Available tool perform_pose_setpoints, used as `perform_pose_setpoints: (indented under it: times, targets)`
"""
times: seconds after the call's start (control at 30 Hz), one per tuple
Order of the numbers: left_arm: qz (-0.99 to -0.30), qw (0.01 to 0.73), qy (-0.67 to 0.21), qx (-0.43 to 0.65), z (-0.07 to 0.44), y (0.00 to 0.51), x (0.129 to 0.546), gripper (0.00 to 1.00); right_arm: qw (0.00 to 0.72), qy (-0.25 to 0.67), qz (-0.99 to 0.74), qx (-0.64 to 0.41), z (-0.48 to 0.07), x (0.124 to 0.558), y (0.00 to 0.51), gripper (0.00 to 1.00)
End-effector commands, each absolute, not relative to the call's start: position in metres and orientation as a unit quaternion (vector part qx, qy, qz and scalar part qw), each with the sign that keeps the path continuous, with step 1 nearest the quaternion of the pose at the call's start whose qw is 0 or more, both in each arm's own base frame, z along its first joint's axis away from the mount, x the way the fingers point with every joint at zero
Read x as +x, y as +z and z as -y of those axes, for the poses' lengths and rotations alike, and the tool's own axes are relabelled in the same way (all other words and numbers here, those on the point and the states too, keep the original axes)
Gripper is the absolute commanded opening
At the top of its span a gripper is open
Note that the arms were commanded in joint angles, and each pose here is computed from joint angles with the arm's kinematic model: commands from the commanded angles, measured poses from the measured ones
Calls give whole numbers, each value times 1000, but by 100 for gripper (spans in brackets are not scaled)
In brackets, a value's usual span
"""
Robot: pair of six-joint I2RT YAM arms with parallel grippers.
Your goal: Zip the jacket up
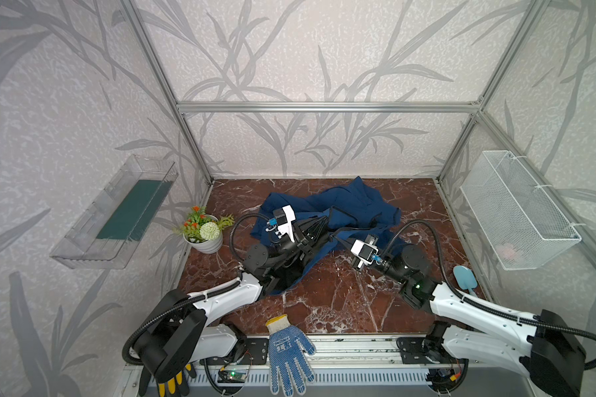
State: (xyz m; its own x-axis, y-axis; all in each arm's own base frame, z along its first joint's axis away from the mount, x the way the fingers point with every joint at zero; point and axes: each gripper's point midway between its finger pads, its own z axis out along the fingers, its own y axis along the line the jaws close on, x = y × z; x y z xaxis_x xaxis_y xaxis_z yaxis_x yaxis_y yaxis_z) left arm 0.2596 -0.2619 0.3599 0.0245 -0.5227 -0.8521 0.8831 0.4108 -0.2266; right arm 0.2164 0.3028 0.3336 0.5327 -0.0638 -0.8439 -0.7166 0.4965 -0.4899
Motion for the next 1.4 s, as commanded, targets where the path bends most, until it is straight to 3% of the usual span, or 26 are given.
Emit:
perform_pose_setpoints:
  times: [0.0,1.37]
  targets:
    - [-425,741,-487,182,245,392,247,0,788,225,-367,-440,-302,205,375,0]
    - [-373,763,-497,180,215,418,206,0,786,351,-313,-402,-327,213,413,0]
